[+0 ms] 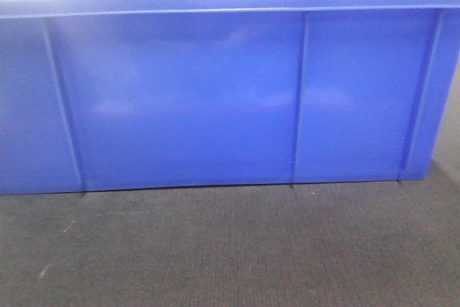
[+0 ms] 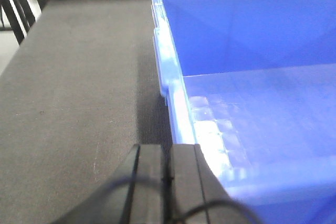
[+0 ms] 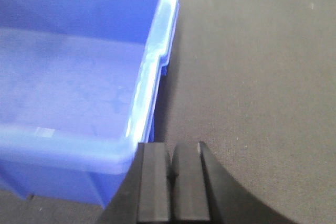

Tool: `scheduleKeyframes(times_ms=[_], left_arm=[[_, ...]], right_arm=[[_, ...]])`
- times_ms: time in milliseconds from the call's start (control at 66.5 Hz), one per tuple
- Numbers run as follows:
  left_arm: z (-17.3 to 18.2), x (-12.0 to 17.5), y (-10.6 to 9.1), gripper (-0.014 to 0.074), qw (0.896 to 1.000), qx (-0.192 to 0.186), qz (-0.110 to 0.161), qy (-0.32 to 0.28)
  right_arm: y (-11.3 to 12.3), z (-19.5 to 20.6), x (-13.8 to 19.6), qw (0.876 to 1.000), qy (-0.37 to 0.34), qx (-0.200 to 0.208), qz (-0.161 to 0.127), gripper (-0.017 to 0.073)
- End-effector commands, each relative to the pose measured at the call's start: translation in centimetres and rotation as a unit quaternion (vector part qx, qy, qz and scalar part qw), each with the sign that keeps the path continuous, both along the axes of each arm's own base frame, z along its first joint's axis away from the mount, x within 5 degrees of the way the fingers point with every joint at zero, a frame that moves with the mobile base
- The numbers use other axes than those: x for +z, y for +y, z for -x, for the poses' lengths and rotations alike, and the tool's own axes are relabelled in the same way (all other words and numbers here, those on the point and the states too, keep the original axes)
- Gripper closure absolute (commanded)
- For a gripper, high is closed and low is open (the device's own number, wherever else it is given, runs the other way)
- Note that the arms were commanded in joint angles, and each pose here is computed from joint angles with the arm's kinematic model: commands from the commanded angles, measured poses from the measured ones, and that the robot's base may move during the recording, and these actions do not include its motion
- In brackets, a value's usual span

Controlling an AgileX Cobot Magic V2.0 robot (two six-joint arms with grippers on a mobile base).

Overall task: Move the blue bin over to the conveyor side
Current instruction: 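Lower the blue bin onto the conveyor surface with both grippers, then open both grippers and withdraw them from the bin rim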

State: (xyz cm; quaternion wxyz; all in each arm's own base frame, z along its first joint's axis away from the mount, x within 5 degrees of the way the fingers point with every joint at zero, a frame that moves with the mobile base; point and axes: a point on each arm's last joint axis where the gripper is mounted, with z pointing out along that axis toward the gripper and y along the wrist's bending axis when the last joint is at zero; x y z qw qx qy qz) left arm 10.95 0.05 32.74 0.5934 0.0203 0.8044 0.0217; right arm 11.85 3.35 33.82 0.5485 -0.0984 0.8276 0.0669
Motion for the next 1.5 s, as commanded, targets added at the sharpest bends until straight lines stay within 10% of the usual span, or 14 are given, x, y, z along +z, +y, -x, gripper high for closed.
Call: scheduleKeyframes(times_ms=[0, 496, 1489], left_arm=[[1.9, -0.6, -0.1, 0.0619, 0.999, -0.004, 0.008, -0.053], [8.5, -0.8, 0.1, 0.0619, 0.981, -0.005, 0.014, -0.195], [7.5, -4.5, 0.0, 0.0619, 0.983, -0.007, 0.013, -0.182]], right_arm=[[-0.7, 2.0, -0.5, 0.998, -0.062, 0.006, -0.013, 0.0627], [-3.3, 9.4, -1.5, 0.972, -0.224, 0.009, -0.069, 0.0627], [-3.3, 9.4, -1.5, 0.972, -0.226, 0.010, -0.070, 0.0627]])
